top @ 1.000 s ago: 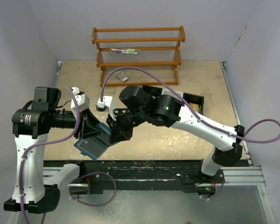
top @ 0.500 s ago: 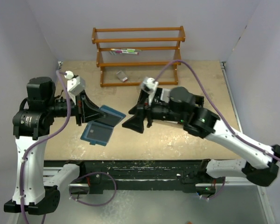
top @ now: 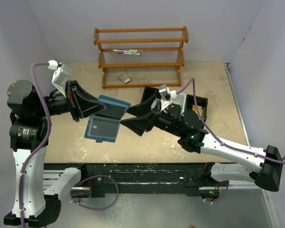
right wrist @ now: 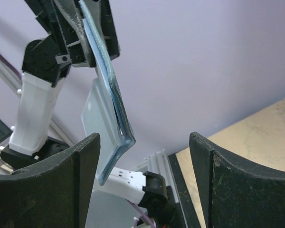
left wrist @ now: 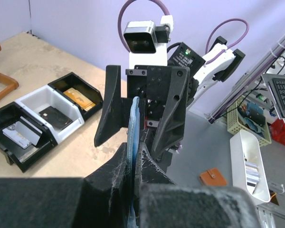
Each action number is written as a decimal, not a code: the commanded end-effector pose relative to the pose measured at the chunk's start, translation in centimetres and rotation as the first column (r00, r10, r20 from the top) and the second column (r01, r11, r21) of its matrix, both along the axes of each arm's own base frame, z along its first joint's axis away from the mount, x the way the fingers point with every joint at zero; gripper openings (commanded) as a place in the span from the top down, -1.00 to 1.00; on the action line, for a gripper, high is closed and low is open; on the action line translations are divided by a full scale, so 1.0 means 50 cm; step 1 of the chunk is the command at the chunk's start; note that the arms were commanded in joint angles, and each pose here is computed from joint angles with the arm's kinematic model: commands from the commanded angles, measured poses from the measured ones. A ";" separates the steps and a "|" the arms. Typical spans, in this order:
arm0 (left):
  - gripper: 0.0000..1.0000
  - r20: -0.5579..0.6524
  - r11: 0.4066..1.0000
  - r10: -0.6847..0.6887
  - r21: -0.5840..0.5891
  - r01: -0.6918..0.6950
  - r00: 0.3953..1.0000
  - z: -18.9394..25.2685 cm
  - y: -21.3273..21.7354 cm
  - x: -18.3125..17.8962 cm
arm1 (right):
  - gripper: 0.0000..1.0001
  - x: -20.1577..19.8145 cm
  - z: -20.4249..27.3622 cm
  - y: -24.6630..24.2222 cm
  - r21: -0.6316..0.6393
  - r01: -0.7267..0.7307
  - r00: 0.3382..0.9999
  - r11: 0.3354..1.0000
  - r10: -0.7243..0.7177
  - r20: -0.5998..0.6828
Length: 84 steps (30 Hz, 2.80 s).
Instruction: Take the credit cards out of the card holder
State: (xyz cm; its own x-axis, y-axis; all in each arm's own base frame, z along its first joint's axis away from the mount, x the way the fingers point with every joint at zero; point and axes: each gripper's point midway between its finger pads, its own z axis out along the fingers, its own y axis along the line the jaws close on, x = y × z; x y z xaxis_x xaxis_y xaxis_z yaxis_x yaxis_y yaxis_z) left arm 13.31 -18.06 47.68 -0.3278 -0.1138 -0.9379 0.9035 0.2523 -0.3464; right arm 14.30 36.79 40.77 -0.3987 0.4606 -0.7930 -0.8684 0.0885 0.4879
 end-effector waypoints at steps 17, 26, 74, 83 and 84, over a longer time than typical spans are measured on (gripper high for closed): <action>-0.11 -0.012 0.993 -0.102 0.059 0.103 0.995 -0.068 0.000 -0.044 | 1.00 -0.070 0.096 0.024 -0.038 -0.155 0.985 0.987 0.158 0.068; -0.41 0.069 0.938 -0.188 0.308 0.158 0.980 -0.185 0.029 -0.046 | 1.00 -0.109 -0.100 0.025 -0.597 -0.311 0.941 0.740 0.326 -0.086; 1.00 -0.010 0.998 -0.025 0.050 0.025 1.000 -0.061 0.001 0.011 | -0.49 0.042 0.079 0.002 -0.012 -0.049 0.999 0.999 0.049 -0.013; 1.00 -0.065 0.998 -0.061 0.019 0.063 0.996 -0.060 -0.003 -0.017 | 0.25 -0.004 0.079 0.025 -0.045 -0.203 0.979 0.978 0.204 0.021; 1.00 -0.070 0.998 -0.062 0.019 0.063 0.996 -0.061 -0.003 -0.017 | 0.46 -0.009 0.070 0.025 -0.065 -0.215 0.976 0.974 0.216 0.009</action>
